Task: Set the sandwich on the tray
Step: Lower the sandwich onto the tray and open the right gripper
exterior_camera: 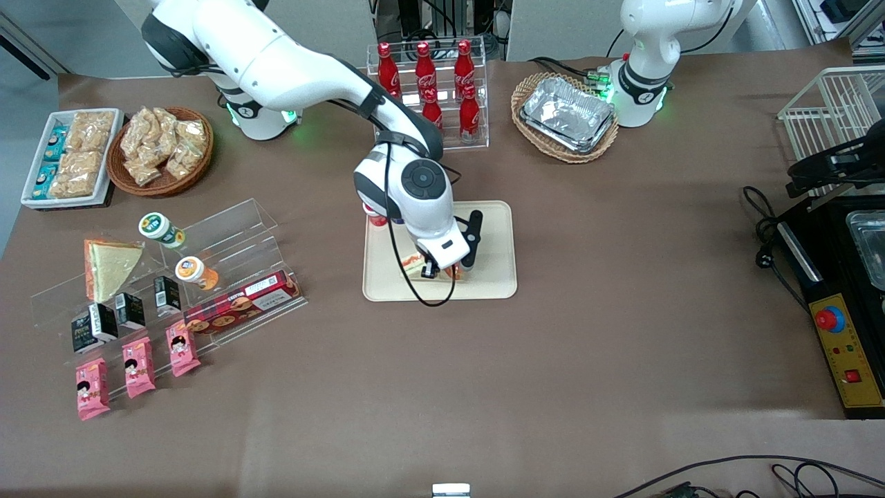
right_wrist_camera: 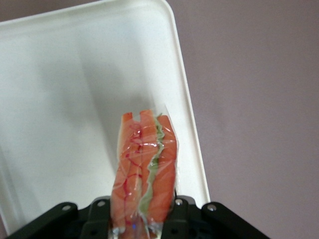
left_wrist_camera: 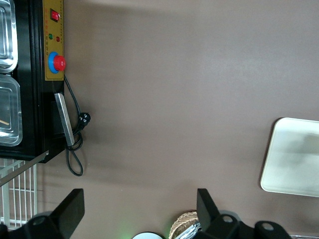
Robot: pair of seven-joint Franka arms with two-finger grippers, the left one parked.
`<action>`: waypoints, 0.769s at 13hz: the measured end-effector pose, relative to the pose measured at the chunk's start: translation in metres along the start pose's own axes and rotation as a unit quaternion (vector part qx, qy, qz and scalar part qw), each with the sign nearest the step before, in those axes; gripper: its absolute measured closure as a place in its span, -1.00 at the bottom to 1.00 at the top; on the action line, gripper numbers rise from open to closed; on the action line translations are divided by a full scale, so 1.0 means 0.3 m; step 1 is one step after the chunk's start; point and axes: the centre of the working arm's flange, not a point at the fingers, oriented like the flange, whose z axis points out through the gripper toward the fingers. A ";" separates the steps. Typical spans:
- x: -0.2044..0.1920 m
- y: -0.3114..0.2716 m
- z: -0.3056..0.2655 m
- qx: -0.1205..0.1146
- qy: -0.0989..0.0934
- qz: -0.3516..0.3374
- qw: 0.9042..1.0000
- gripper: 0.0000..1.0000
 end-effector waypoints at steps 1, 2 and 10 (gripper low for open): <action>0.001 0.001 0.022 0.001 0.001 0.000 1.000 0.35; -0.003 0.009 0.038 0.000 0.001 0.001 1.000 0.34; -0.003 0.039 0.093 -0.007 0.021 0.007 1.000 -0.26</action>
